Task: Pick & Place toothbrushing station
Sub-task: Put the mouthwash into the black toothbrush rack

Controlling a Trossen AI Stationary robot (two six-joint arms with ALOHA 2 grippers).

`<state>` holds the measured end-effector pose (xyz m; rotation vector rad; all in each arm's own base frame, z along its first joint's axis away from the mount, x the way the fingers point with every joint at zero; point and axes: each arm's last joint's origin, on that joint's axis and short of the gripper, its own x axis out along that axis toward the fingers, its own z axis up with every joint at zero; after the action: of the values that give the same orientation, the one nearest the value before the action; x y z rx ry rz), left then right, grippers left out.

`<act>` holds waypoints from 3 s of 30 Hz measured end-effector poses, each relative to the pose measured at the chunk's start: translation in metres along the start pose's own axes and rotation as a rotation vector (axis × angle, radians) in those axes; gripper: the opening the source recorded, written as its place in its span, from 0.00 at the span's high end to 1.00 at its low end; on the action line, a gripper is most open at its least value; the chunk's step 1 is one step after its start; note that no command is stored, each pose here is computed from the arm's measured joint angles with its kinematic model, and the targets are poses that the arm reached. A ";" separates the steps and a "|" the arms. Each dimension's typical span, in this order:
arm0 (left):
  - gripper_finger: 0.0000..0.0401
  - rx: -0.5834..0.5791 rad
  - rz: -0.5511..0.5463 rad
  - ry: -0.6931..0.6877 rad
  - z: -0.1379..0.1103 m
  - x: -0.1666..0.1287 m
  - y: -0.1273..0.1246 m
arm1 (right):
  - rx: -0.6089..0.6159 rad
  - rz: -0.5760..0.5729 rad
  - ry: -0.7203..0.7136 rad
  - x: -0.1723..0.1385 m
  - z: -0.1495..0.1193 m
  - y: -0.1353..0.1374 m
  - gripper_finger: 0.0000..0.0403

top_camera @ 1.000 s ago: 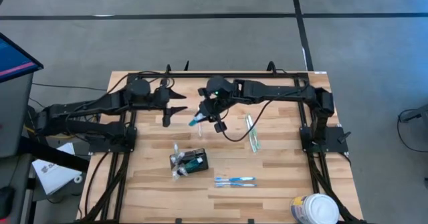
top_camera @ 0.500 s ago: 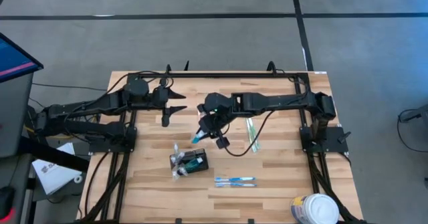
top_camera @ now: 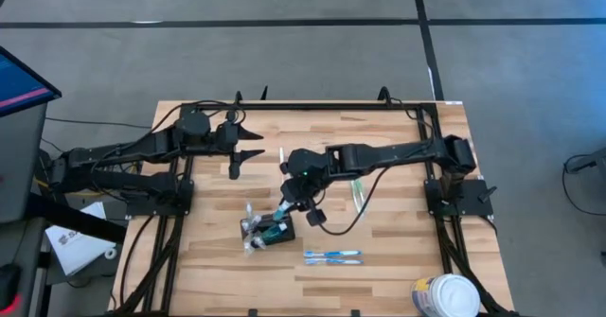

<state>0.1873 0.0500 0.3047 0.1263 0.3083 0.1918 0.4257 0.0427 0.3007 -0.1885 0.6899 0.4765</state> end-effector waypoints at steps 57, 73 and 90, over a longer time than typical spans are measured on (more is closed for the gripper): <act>0.56 0.000 0.000 -0.005 0.000 0.000 0.000 | 0.079 0.051 -0.001 0.066 -0.005 0.012 0.79; 0.56 0.000 -0.001 -0.005 0.001 0.000 0.000 | 0.067 0.048 0.013 0.068 0.001 0.006 0.79; 0.56 0.000 0.000 -0.008 0.001 0.000 0.000 | 0.083 0.021 0.036 0.068 -0.001 0.005 0.79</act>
<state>0.1875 0.0499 0.3054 0.1271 0.3003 0.1911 0.4682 0.0707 0.2561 -0.1118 0.7457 0.4641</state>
